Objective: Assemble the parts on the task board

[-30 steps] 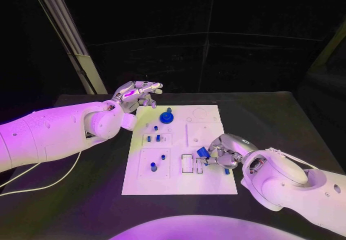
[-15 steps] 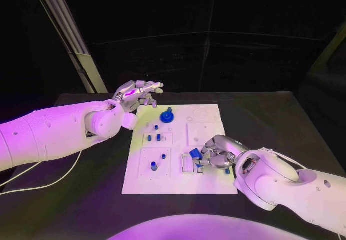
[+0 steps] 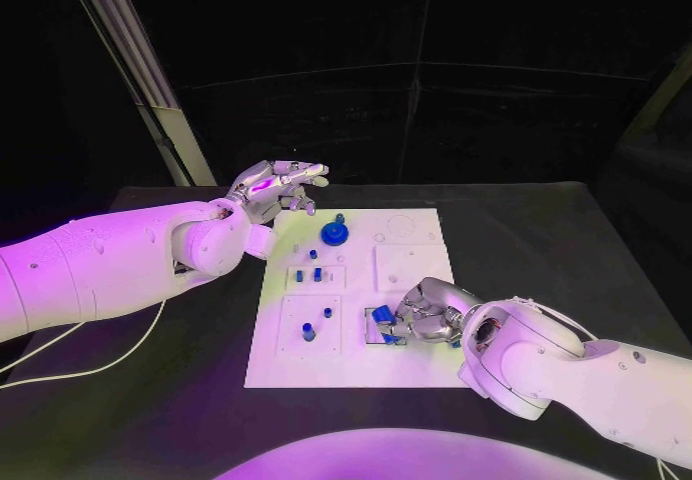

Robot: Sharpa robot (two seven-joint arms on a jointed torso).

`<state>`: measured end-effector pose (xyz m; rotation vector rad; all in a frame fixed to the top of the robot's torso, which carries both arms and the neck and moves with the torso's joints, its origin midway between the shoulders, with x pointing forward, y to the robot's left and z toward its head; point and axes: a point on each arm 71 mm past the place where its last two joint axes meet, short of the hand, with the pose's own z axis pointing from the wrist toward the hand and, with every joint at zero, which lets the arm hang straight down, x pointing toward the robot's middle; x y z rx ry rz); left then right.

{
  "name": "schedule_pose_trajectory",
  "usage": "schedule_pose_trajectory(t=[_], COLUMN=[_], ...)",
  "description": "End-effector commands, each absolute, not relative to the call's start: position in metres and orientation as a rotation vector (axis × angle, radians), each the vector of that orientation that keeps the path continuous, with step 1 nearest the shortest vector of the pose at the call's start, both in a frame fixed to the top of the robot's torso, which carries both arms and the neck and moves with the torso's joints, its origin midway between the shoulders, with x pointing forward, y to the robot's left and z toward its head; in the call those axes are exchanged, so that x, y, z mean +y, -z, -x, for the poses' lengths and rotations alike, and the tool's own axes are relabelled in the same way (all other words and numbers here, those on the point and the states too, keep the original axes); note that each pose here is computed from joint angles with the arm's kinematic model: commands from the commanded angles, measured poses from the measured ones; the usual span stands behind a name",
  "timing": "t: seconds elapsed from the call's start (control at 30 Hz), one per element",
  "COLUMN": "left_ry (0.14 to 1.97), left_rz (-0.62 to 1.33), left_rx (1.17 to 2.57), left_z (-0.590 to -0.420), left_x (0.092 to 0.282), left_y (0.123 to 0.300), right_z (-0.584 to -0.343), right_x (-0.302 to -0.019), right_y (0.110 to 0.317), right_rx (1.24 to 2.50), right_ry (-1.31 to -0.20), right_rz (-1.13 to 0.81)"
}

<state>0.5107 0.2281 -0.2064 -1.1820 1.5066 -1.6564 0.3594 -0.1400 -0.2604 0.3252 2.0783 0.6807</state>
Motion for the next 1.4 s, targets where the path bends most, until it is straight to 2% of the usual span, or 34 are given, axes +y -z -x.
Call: schedule_pose_trajectory(t=[0.03, 0.73, 1.13, 1.4], left_ry=[1.673, 1.673, 1.672, 1.673], left_rz=[1.179, 1.179, 1.18, 1.18], left_rx=[1.508, 1.51, 1.512, 1.513], left_z=[-0.5106, -0.5109, -0.5111, -0.5112], left_x=[0.2263, 0.2259, 0.226, 0.2257], left_y=[0.2051, 0.2051, 0.2053, 0.2054], right_z=[-0.3594, -0.3645, -0.3609, -0.3627], right_x=[-0.1397, -0.1352, -0.1313, -0.1321], right_y=[0.2619, 0.2611, 0.2593, 0.2584], right_rx=[2.106, 2.054, 2.069, 2.041], right_ry=[-0.667, -0.663, -0.691, -0.654], right_rz=[-0.347, -0.312, -0.24, -0.209])
